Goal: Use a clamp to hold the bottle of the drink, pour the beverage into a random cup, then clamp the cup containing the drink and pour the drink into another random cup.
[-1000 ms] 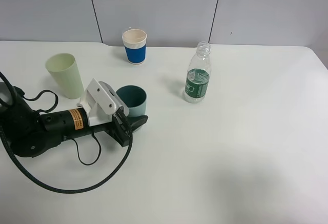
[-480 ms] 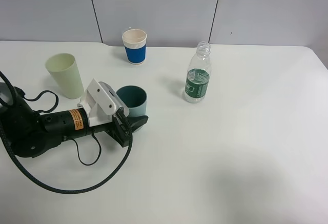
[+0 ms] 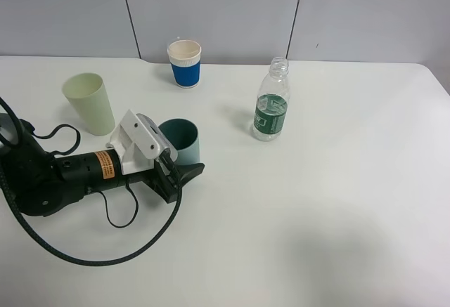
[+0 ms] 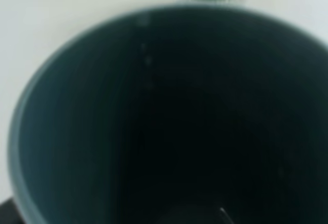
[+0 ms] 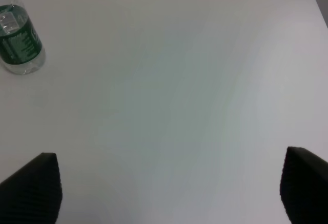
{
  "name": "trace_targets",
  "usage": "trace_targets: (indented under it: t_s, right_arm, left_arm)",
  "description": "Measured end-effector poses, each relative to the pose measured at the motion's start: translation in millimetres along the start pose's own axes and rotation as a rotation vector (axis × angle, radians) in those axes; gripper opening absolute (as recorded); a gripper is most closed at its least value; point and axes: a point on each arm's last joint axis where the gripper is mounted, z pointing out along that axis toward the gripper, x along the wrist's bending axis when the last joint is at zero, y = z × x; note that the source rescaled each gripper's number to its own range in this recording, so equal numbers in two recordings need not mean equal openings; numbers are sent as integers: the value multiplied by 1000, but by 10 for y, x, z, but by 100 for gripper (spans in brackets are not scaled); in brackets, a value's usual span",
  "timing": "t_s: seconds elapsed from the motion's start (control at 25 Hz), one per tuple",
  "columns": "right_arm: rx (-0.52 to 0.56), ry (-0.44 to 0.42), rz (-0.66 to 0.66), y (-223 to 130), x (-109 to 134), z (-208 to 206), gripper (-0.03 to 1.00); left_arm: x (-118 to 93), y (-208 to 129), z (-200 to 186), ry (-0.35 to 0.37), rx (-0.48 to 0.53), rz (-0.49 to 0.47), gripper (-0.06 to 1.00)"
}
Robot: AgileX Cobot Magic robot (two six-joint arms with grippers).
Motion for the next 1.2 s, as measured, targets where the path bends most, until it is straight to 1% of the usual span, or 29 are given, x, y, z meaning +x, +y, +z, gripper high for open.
trace_targets:
  t_s: [0.04,0.08,0.16,0.24,0.44,0.64,0.76,0.92,1.04,1.2]
  right_arm:
    - [0,0,0,0,0,0,79]
    - [0,0,0,0,0,0,79]
    - [0,0,0,0,0,0,79]
    - [0,0,0,0,0,0,79]
    - [0,0,0,0,0,0,79]
    - [0,0,0,0,0,0,79]
    - [0,0,0,0,0,0,79]
    - [0,0,0,0,0,0,79]
    - [0,0,0,0,0,0,79]
    - [0,0,0,0,0,0,79]
  left_arm:
    - [0,0,0,0,0,3,58]
    - [0,0,0,0,0,4,65]
    - [0,-1,0,0,1,8,70]
    - [0,-1,0,0,1,22,72]
    - [-25,-14,-70,5,16,58,73]
    - [-60,20,-271,52,30,68,73]
    - [-103,70,-417,66,26,68,73]
    - [-157,194,-598,79,-14,76,73]
    - [-183,293,-747,109,-54,79,73]
    - [-192,468,-920,162,-138,87,73]
